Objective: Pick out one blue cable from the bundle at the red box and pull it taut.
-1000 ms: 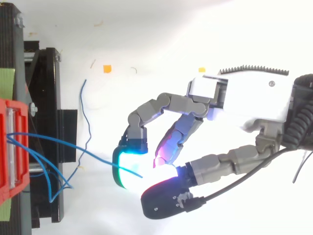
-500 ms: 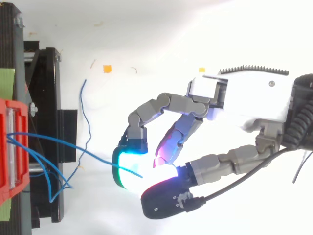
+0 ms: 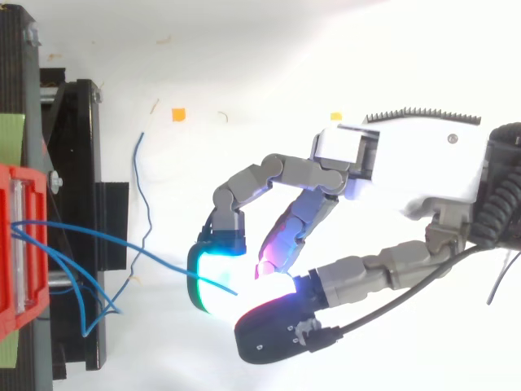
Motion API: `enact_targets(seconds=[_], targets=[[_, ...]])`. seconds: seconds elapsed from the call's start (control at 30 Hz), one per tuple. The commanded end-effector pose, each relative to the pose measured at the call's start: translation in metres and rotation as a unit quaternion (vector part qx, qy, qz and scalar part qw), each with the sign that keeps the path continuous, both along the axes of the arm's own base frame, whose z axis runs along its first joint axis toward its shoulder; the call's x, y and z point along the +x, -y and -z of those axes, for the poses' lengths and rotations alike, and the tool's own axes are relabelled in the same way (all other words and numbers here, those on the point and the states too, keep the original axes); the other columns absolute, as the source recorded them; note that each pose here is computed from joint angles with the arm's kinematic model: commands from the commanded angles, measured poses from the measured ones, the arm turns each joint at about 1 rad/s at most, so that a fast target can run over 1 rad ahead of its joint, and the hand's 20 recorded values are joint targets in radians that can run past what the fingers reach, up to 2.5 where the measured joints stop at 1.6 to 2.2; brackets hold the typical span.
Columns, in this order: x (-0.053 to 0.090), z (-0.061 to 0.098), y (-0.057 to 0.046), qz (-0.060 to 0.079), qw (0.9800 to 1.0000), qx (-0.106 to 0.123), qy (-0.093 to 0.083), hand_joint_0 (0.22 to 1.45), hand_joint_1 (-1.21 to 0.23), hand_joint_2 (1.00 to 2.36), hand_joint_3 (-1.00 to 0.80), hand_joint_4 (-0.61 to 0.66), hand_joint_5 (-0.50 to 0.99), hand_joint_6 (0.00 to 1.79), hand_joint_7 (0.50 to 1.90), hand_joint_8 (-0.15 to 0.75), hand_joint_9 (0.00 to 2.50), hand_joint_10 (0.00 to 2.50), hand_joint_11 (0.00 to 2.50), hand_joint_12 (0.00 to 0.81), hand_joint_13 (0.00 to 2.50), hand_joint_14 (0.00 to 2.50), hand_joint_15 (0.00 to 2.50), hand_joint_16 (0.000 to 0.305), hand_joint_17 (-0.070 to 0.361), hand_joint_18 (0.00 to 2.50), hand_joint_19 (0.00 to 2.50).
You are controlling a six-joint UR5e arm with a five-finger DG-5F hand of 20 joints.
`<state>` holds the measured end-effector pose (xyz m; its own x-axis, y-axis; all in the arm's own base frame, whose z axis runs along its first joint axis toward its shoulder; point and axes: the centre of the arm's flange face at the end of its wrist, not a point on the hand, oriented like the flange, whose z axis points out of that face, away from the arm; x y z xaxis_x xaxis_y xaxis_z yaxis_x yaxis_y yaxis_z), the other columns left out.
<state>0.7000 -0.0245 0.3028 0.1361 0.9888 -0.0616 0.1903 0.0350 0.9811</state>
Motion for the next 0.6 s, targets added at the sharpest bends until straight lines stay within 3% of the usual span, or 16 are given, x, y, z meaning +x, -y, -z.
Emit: enact_targets(seconds=[0.0,0.57], targets=[[0.0,0.0,-0.0006,-0.001,1.0,0.0,0.0,0.61,-0.89,1.0,0.04,-0.18,-0.04,0.86,1.09,0.311,1.2,0.01,0.44,0.377,1.03,0.02,0.47,0.051,0.116,0.86,0.35],[0.0,0.0,-0.0006,-0.001,1.0,0.0,0.0,0.61,-0.89,1.0,0.05,-0.18,-0.04,0.86,1.08,0.311,1.2,0.02,0.45,0.377,1.03,0.02,0.47,0.051,0.115,0.86,0.36]])
